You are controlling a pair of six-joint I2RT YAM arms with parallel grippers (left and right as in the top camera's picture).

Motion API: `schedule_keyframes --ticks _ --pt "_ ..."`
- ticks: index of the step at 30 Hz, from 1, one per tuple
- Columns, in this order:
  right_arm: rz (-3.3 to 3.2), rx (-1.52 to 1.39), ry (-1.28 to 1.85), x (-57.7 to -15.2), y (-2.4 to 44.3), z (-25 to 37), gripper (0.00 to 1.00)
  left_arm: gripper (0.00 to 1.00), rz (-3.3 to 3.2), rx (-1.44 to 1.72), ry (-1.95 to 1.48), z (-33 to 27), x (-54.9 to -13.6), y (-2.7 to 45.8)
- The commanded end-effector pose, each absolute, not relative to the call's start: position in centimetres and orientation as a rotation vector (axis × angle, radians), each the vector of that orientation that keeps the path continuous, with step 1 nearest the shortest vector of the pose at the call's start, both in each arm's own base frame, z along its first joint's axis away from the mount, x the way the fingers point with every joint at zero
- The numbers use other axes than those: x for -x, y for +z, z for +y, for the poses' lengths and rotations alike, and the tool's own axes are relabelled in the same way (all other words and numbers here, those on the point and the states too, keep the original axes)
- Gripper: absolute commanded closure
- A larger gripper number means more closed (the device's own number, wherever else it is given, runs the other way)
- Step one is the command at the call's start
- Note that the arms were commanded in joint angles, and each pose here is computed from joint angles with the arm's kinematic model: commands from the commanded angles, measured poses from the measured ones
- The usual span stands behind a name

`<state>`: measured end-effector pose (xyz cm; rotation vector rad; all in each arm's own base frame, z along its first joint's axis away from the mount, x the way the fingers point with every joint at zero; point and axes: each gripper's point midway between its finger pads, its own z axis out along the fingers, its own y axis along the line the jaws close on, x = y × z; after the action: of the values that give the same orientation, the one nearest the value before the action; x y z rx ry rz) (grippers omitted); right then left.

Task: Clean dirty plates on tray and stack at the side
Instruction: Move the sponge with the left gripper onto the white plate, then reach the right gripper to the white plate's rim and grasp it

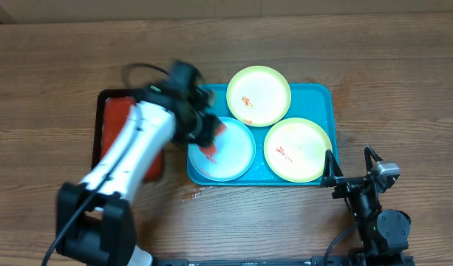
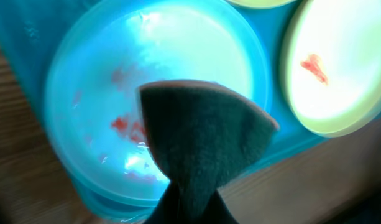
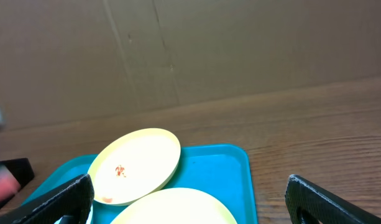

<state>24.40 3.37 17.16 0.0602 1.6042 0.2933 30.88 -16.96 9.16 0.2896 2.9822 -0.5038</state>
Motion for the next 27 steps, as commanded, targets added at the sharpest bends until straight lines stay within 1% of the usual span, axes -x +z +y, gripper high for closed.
schedule_keyframes --ticks 1,6,12,16,19,22,24,27 --pt "1.600 -0.057 0.287 -24.4 17.0 3.4 0.00 0.96 2.993 -0.138 -0.271 -16.1 -30.1 5.8" --pt "1.600 -0.057 0.287 -24.4 17.0 3.4 0.00 0.96 2.871 -0.223 -0.206 -17.6 -30.9 3.9" --pt "1.600 -0.057 0.287 -24.4 17.0 3.4 0.00 0.96 2.814 -0.228 -0.213 -18.3 -31.9 4.2" --pt "1.565 -0.077 0.267 -24.5 17.8 2.9 0.00 0.96 2.798 -0.143 -0.248 -18.6 -32.5 4.4" --pt "1.504 -0.071 0.356 -24.3 19.4 3.8 0.00 0.96 2.803 -0.094 -0.256 -18.6 -32.5 4.4" --pt "1.369 -0.034 0.547 -23.3 23.0 5.8 0.00 0.96 2.802 -0.094 -0.252 -18.5 -32.5 4.4" --pt "1.268 0.048 0.593 -22.1 25.5 6.8 0.00 0.96 2.802 -0.094 -0.253 -18.5 -32.5 4.4" --pt "1.213 0.096 0.613 -21.1 28.0 7.4 0.00 0.96 2.801 -0.093 -0.245 -18.4 -32.5 4.4"
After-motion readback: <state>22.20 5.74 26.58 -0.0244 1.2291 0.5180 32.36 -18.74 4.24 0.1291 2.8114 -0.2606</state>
